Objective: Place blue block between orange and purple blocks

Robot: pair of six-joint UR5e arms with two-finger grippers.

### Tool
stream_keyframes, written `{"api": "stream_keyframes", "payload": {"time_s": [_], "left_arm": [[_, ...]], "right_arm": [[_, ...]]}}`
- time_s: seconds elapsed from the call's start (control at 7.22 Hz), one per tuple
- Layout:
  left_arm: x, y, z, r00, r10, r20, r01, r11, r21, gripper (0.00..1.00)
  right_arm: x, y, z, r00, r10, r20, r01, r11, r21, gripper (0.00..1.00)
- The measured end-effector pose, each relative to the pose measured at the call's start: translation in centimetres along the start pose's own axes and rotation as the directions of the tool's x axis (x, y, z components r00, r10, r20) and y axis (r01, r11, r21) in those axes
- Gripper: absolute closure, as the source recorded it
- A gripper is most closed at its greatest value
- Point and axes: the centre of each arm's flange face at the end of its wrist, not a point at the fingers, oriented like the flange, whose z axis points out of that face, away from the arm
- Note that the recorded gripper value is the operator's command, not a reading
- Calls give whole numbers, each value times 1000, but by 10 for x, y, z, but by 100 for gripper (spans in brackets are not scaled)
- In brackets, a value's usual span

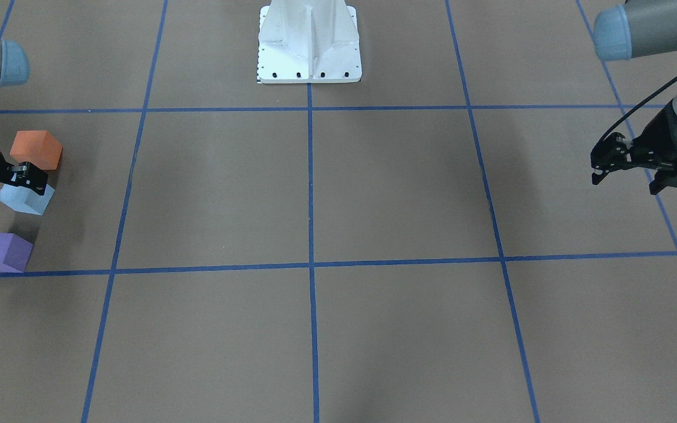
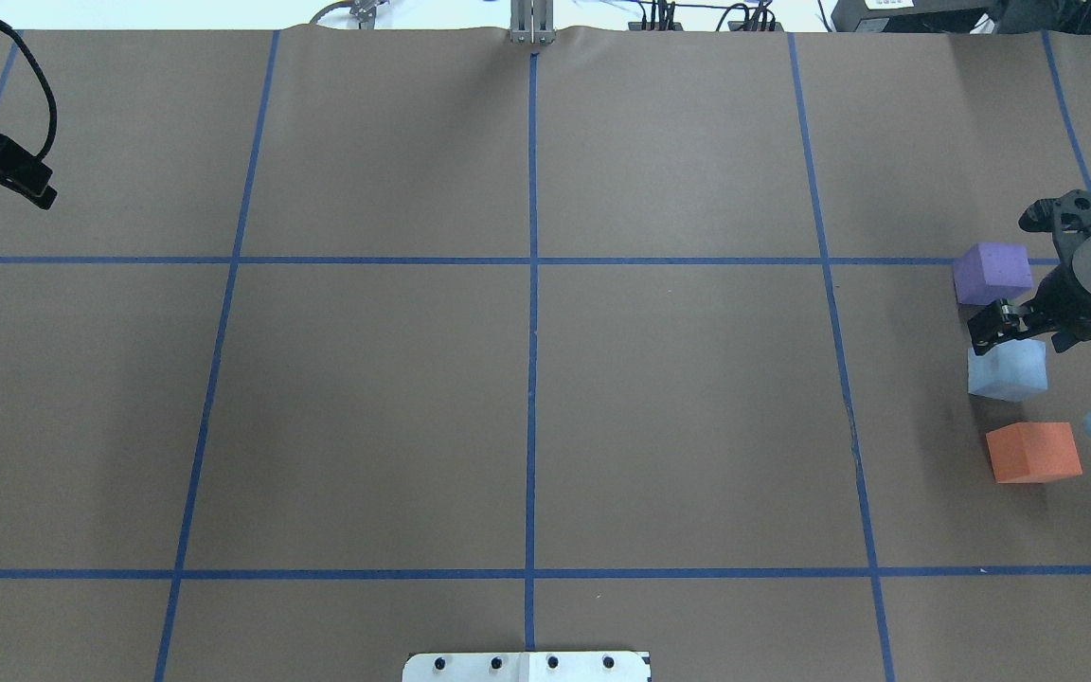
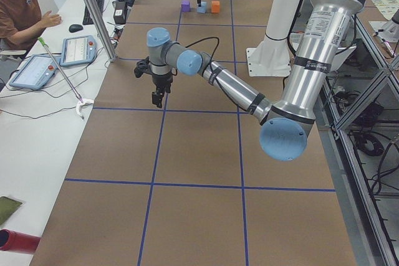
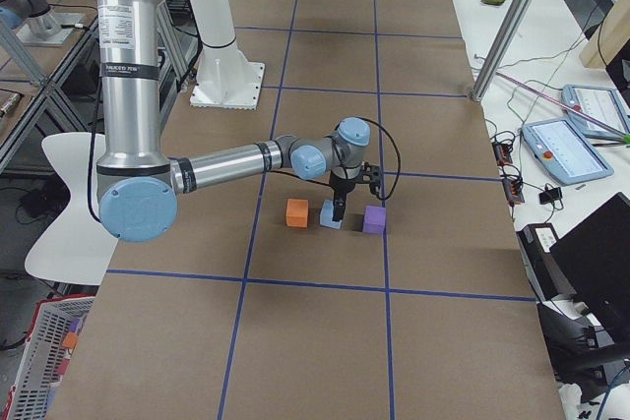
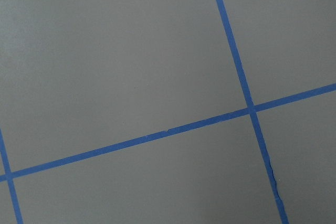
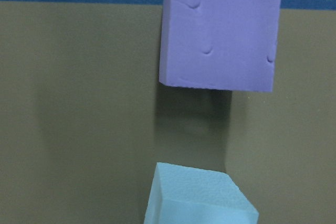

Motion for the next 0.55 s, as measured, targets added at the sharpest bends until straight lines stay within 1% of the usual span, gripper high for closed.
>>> {"api": "stream_keyframes", "payload": {"time_s": [0.28,0.42,0.55], "left_arm": [[-3,2,-4,1000,16,-1,-16,1000,2,0],[-12,4,-7,999,44,5,-44,999,-2,0],[-35,12,-9,997,79,17,-79,997,-11,0]], "right_arm": [[24,0,-56,999,0,38,-3,996,86,0],[56,1,-80,998,-38,54,31,993,116,0],[93,3,-95,995,-75,66,65,989,134,0]]}}
